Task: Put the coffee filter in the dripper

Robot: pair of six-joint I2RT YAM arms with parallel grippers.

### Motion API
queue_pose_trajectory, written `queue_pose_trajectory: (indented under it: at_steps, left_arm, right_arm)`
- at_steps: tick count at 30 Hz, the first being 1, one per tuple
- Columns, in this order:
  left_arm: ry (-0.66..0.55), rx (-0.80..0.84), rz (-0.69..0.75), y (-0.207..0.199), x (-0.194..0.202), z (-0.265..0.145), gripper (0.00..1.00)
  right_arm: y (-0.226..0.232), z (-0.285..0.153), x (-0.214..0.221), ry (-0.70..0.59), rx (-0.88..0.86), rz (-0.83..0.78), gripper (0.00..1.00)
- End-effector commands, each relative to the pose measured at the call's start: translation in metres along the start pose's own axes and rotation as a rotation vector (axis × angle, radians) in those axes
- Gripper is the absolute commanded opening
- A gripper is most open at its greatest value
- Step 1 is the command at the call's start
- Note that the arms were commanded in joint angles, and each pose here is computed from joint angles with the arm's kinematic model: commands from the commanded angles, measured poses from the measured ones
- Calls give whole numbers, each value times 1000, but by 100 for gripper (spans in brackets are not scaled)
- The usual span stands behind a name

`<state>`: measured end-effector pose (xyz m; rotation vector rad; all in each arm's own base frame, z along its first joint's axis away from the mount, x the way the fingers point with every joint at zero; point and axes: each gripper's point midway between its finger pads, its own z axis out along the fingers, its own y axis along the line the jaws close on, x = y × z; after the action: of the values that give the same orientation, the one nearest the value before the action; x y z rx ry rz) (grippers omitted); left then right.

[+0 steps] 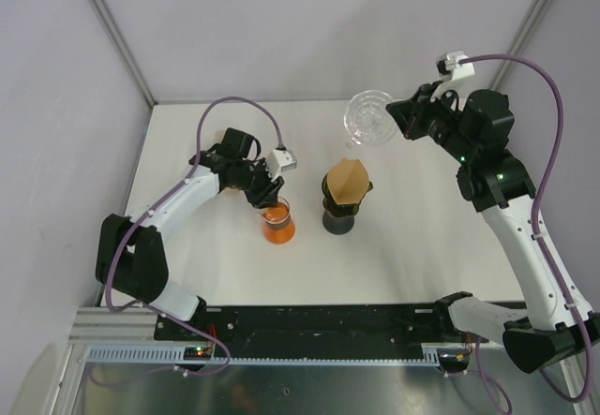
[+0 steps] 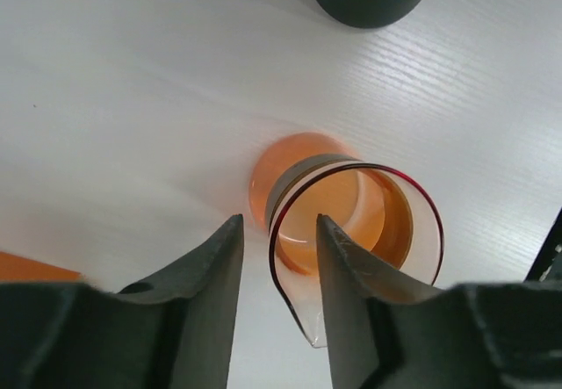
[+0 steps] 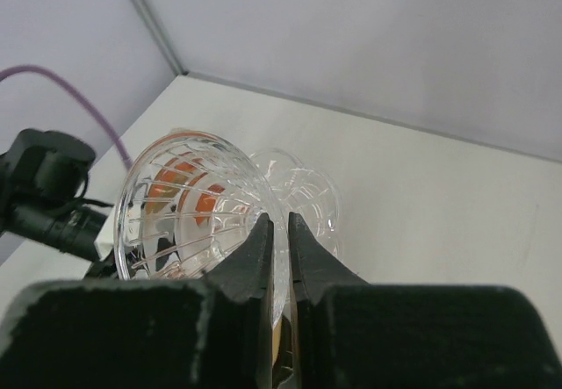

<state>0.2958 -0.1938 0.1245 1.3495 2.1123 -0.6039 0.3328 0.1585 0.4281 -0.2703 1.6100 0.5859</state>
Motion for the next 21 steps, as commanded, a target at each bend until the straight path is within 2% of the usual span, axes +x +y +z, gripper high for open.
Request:
queue_pose_trajectory:
  at_steps: [1, 6, 11, 16, 21]
  left_arm:
    - [-87, -21, 46, -4, -28, -20, 52]
    - [-144, -103, 49, 5, -53, -46, 73]
    - [-241, -209, -26, 22, -76, -90, 85]
    - [-314, -321, -116, 50, -76, -134, 89]
    - [-350, -395, -241, 76, -53, -164, 89]
  right_arm:
    - [35, -6, -23, 1, -102, -64, 0]
    - [69, -4, -20, 58, -209, -88, 0]
    - [119, -1, -10, 148, -415, -90, 0]
    - [172, 11, 18, 268, -630, -100, 0]
    - [221, 35, 59, 432, -791, -170, 0]
